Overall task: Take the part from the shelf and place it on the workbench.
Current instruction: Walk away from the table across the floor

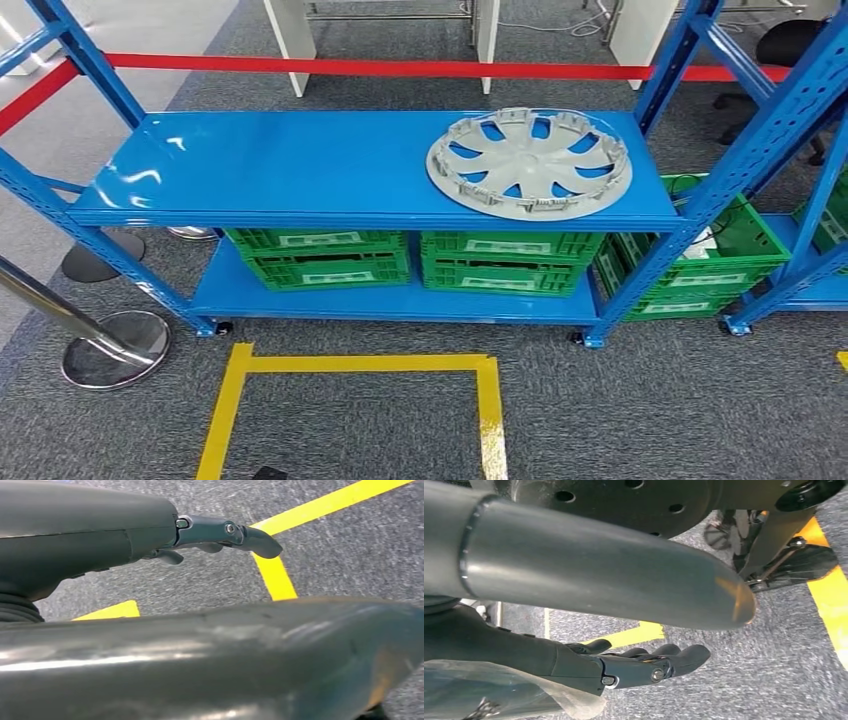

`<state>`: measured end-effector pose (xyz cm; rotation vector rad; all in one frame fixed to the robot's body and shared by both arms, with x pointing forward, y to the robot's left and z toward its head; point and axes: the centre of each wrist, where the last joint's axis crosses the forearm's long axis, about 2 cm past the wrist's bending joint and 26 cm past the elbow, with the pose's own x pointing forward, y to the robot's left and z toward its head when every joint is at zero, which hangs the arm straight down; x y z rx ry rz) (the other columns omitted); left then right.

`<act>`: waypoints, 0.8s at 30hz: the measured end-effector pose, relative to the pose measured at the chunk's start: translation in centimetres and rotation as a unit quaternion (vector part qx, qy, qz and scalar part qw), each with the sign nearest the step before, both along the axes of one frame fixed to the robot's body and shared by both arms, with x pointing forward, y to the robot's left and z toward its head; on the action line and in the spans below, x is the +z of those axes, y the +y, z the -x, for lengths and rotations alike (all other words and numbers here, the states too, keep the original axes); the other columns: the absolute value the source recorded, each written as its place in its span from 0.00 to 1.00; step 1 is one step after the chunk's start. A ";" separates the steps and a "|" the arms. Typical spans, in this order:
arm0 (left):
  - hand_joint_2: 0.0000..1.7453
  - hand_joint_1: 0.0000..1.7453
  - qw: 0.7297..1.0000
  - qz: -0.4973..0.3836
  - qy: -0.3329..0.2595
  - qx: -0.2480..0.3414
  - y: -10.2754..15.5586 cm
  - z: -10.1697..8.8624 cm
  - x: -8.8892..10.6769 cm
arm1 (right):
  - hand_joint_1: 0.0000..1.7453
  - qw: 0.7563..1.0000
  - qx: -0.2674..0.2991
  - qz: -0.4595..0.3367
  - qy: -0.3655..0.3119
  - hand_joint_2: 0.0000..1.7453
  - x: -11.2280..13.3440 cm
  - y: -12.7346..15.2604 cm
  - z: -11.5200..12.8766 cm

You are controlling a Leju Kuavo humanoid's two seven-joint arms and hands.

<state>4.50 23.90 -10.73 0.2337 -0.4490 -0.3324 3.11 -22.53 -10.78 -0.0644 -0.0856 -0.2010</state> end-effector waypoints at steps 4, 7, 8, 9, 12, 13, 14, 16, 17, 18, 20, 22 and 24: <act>0.00 0.00 1.000 -0.001 0.001 0.001 0.1 0.0 0.0 | 0.00 1.000 0.000 -0.001 0.000 0.00 0.0 0.0 0.0; 0.00 0.00 1.000 -0.001 0.000 0.001 0.1 0.0 0.0 | 0.00 1.000 -0.001 0.000 0.000 0.00 0.0 0.0 0.0; 0.00 0.00 1.000 0.000 0.000 0.001 0.1 0.0 0.0 | 0.00 1.000 -0.001 0.000 0.000 0.00 0.0 0.0 0.0; 0.00 0.00 1.000 0.001 0.000 0.001 0.0 -0.1 0.0 | 0.00 1.000 -0.001 0.001 0.000 0.00 0.0 -0.1 0.0; 0.00 0.00 1.000 0.002 0.001 0.001 -0.1 0.0 0.0 | 0.00 1.000 -0.002 0.002 0.002 0.00 0.0 -0.2 0.2; 0.00 0.00 1.000 0.003 0.001 0.001 -0.2 0.0 0.0 | 0.00 1.000 -0.002 0.002 0.002 0.00 0.0 -0.3 0.2; 0.00 0.00 1.000 0.003 0.001 0.001 -0.2 0.0 0.0 | 0.00 1.000 -0.002 0.003 0.001 0.00 0.0 -0.3 0.1; 0.00 0.00 1.000 0.003 0.000 0.001 -0.2 0.0 0.0 | 0.00 1.000 -0.002 0.003 0.000 0.00 0.0 -0.3 0.0; 0.00 0.00 1.000 0.003 0.000 0.001 -0.2 -0.1 0.0 | 0.00 1.000 -0.002 0.002 0.000 0.00 0.0 -0.3 0.0; 0.00 0.00 1.000 0.003 0.000 0.001 -0.2 -0.1 0.0 | 0.00 1.000 -0.002 0.002 0.000 0.00 0.0 -0.3 0.0; 0.00 0.00 1.000 0.003 -0.001 0.001 -0.2 -0.2 0.0 | 0.00 1.000 -0.002 0.000 0.001 0.00 -0.1 -0.3 0.1; 0.00 0.00 1.000 0.003 -0.001 0.001 -0.1 -0.2 0.0 | 0.00 1.000 -0.002 -0.003 -0.001 0.00 0.0 -0.3 0.1; 0.00 0.00 1.000 0.004 0.000 0.001 -0.1 -0.1 0.0 | 0.00 1.000 -0.002 -0.004 -0.003 0.00 0.0 -0.3 0.0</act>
